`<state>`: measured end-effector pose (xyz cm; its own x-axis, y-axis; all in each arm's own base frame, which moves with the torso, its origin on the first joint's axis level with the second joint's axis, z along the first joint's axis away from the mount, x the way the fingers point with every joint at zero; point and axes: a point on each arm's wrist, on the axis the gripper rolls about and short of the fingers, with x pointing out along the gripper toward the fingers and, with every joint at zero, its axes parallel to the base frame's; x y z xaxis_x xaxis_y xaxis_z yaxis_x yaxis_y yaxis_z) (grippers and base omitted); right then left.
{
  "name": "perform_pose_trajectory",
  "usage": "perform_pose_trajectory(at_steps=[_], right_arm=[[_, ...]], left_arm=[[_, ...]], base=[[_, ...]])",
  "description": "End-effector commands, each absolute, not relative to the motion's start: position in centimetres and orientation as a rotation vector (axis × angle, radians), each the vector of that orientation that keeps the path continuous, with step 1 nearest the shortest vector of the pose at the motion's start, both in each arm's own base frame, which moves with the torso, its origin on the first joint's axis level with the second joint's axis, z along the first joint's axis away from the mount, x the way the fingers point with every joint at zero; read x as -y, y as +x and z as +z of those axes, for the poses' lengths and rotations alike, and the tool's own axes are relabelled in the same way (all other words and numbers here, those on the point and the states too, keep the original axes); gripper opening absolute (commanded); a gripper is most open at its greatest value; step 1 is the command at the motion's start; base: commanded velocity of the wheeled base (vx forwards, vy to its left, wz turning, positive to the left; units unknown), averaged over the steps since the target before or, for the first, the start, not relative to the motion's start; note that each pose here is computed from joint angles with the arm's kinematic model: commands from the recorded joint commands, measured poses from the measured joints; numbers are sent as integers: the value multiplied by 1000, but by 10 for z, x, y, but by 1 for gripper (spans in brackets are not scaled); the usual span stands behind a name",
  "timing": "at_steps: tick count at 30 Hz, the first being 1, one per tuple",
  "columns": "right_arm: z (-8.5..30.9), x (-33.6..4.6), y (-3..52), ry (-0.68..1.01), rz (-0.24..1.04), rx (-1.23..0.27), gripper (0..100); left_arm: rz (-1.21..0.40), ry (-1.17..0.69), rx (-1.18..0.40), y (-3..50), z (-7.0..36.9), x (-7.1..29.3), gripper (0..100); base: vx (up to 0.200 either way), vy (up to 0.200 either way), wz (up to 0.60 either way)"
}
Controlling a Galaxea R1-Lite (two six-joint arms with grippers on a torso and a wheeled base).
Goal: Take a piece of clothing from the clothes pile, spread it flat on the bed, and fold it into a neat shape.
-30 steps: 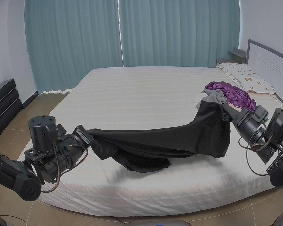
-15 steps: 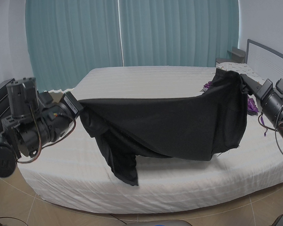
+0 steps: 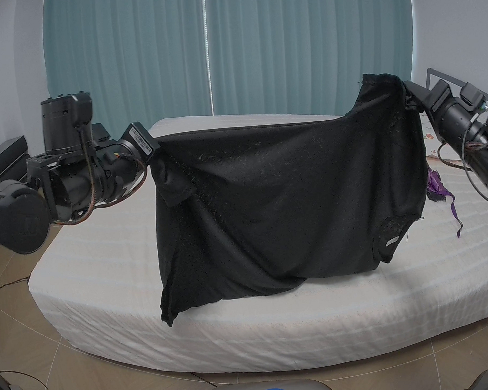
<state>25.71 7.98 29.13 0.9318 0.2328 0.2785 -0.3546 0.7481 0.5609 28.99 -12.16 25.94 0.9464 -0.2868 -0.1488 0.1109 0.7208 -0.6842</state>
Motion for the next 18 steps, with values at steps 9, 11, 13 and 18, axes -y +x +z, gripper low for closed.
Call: perform_pose_trajectory(at_steps=[9, 11, 13, 18], right_arm=[[202, -95, 388, 608, 160, 26, 0], [194, -97, 396, 607, 154, 28, 0], [175, -100, 407, 600, 148, 9, 0], [142, -103, 423, 595, 139, -20, 0]], left_arm=[[-149, -707, -368, 384, 187, 136, 0], [-142, -708, -379, 391, 179, 138, 0], [-123, -704, -407, 404, 162, 140, 0], [-82, -704, -464, 422, 126, 146, 0]], base=[[200, 0, 0], [200, 0, 0], [200, 0, 0], [80, 0, 0]])
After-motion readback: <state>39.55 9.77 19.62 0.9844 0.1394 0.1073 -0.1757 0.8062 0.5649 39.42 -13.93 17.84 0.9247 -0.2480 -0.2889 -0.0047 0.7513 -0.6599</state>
